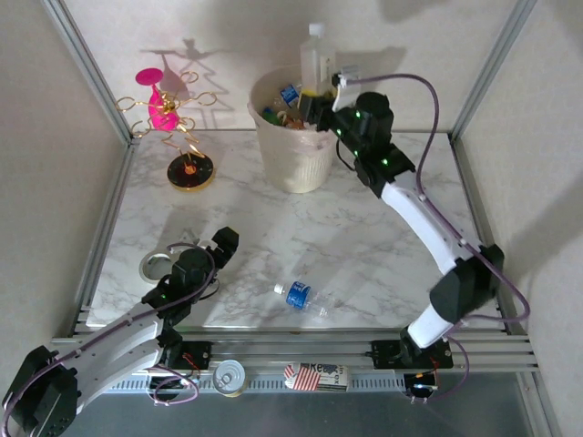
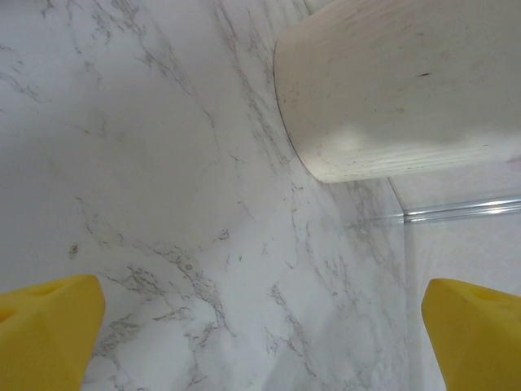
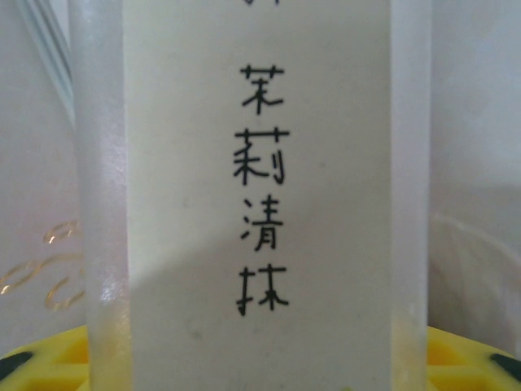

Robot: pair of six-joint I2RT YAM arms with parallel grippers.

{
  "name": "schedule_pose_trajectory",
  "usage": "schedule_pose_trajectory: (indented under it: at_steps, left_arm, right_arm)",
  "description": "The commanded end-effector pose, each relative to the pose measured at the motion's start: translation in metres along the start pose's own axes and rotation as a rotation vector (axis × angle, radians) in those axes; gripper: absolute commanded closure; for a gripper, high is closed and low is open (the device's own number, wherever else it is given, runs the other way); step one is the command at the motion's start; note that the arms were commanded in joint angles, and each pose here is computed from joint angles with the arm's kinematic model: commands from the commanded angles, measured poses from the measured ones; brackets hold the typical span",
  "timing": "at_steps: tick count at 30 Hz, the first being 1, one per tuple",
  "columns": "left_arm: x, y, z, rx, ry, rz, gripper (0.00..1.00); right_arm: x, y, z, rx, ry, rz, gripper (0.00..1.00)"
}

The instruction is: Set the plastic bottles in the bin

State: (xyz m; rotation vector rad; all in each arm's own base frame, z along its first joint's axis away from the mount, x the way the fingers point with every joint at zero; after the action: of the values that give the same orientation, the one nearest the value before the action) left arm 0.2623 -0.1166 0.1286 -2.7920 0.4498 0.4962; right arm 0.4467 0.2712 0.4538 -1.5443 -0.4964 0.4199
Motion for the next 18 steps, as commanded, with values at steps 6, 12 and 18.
schedule_pose_trajectory:
  at_steps: [6, 12, 18]
  left_arm:
    - [0.002, 0.002, -0.001, 0.028, -0.013, 0.024, 0.00]
    - [0.001, 0.000, -0.003, 0.036, -0.008, 0.012, 0.00]
    - [0.002, -0.001, -0.008, 0.071, -0.012, 0.011, 0.00]
  right_arm:
    - [0.071, 0.040, -0.013, 0.000, 0.037, 0.118, 0.58]
    - [0.099, 0.080, -0.014, 0.007, 0.029, 0.220, 0.56]
    - [0.106, 0.100, -0.014, 0.032, 0.028, 0.266, 0.42]
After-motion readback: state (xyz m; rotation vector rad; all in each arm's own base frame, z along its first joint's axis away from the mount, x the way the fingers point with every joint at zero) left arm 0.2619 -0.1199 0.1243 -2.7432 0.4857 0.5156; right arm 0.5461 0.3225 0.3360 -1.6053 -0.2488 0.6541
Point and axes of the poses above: each hand's point on the last joint's axis, 136 mm out from that joint toward the fingers, its own x axis out along the fingers, its own z axis along the line the jaws close on, y = z × x, the point moved 1 cm from there along -x, back along the fingers, and after that the axes turned 13 degrees about -x, right-handed, at the moved point
